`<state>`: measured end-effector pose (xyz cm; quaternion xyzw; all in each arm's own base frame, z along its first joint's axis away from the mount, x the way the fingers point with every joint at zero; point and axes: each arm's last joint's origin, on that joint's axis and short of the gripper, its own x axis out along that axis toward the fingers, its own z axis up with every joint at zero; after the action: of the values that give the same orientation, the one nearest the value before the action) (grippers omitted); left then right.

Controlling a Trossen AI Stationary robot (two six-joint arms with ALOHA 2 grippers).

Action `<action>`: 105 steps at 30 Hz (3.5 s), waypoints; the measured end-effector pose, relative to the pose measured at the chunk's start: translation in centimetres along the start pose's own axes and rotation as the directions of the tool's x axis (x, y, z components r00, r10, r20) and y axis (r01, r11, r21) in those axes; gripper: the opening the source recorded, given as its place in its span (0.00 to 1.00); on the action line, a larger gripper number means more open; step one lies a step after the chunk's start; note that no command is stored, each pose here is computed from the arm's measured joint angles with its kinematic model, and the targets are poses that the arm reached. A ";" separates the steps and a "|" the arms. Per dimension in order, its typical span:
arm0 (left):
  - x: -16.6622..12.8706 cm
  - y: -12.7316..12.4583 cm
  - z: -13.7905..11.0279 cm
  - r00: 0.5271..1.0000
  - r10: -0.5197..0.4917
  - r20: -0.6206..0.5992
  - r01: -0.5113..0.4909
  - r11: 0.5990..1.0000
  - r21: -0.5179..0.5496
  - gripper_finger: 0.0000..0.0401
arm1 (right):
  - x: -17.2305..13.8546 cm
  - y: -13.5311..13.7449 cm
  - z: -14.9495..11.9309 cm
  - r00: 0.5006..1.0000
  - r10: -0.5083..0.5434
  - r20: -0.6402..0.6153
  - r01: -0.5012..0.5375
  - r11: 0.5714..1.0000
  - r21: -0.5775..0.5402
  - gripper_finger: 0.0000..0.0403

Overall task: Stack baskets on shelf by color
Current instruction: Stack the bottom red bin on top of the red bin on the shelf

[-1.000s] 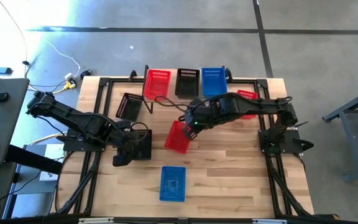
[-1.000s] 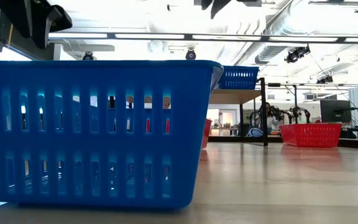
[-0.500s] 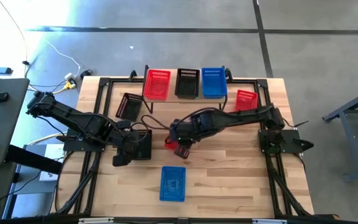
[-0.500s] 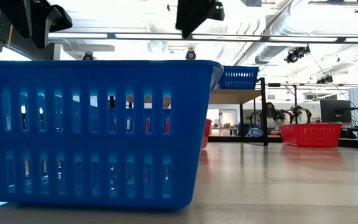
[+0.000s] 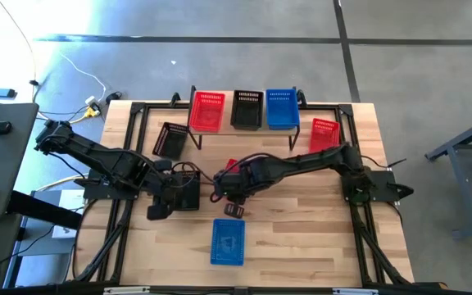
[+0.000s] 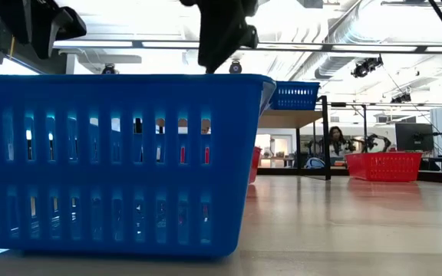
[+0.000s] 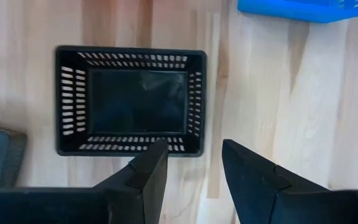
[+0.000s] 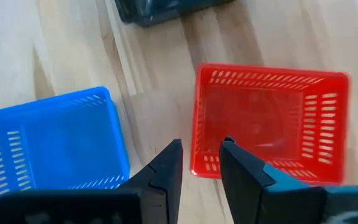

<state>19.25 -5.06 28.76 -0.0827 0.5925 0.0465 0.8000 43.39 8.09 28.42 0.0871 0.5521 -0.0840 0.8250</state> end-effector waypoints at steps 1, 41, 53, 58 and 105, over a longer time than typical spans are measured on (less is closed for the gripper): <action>-0.1 0.0 -0.1 1.000 -0.009 0.000 0.009 1.000 -0.001 0.36 | 0.5 0.1 0.0 1.000 0.004 -0.012 -0.004 1.000 -0.001 0.23; -3.7 1.3 -2.3 0.988 -0.071 0.138 0.072 0.997 -0.004 0.35 | 10.6 0.1 -1.6 0.959 -0.075 -0.273 0.076 0.997 -0.006 0.04; -3.7 1.3 -2.3 0.988 -0.069 0.135 0.071 0.997 -0.004 0.35 | 8.5 1.9 -1.6 0.965 -0.048 -0.256 0.038 0.998 -0.047 0.00; -3.7 1.3 -2.3 0.988 -0.069 0.135 0.071 0.998 -0.004 0.35 | 6.3 2.5 -0.3 0.983 -0.045 -0.180 0.033 0.997 -0.066 0.00; -3.6 2.6 -2.0 0.981 0.095 0.172 -0.063 0.981 -0.182 0.36 | -5.4 -8.7 7.7 0.887 -0.231 0.399 0.334 0.919 -0.210 0.00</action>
<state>15.85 -2.79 31.43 -0.1248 0.5144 0.1377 0.8372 46.20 -1.99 35.85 -0.1265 0.4012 -0.1422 0.8960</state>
